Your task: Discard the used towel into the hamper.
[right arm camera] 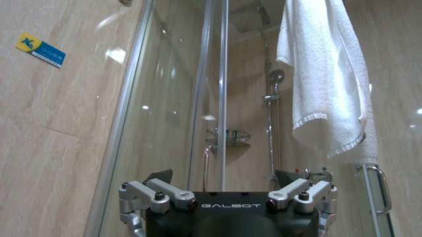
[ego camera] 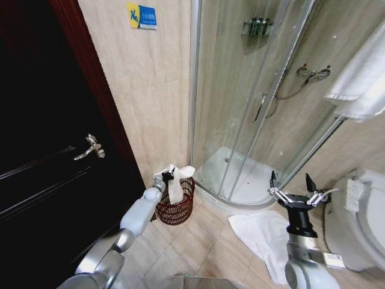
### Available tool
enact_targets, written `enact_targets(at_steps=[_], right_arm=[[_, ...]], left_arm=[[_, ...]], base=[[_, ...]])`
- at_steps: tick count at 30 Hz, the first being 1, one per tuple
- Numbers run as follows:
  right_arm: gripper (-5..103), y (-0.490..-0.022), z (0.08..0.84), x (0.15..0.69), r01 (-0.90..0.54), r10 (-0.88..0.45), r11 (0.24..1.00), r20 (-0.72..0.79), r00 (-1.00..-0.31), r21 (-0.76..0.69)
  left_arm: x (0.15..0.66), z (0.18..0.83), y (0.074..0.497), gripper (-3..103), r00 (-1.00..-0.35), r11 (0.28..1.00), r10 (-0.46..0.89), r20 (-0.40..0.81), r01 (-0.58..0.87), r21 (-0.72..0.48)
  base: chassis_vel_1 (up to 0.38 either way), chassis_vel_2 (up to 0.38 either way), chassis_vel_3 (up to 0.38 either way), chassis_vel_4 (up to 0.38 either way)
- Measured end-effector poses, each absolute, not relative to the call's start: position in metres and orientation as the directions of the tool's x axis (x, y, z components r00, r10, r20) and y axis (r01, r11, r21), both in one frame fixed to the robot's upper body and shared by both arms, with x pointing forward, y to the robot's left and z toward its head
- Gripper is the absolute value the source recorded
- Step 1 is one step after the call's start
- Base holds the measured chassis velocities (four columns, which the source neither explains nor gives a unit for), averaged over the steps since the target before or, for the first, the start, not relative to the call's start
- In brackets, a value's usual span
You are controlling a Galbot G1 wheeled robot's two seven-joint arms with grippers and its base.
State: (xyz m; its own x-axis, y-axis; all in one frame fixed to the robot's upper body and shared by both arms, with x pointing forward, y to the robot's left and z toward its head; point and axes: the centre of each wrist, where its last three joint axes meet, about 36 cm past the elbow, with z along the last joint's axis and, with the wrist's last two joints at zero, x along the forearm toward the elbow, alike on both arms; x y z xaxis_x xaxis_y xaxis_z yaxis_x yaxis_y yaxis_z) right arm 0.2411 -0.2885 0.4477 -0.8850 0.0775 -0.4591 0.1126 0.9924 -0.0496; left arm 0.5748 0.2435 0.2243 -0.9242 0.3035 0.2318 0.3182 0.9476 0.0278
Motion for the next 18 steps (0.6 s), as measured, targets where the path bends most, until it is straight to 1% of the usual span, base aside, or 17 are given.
enact_targets(at_steps=[5,8,13,18], right_arm=[[100,-0.29,0.446,0.238,0.104,0.067,0.993,-0.457,-0.887,-0.058],[100,-0.292,0.44,0.235,0.079,0.041,0.995,-0.447,-0.894,-0.066],[100,-0.291,0.439,0.238,0.075,0.039,0.995,-0.456,-0.889,-0.062],[100,-0.291,0.439,0.239,0.073,0.037,0.995,-0.458,-0.888,-0.061]], left_arm=[[0.571,0.207,0.242,0,-0.921,0.95,0.296,0.253,0.312,0.024],[0.564,0.19,0.244,0,-0.918,0.955,0.275,0.286,0.295,0.029],[0.566,0.182,0.246,0,-0.924,0.966,0.234,0.304,0.256,0.035],[0.563,0.178,0.248,0,-0.913,0.961,0.24,0.328,0.271,0.051]], base=[[0.0,0.0,0.0,0.0],[0.0,0.0,0.0,0.0],[0.0,0.0,0.0,0.0],[0.0,0.0,0.0,0.0]])
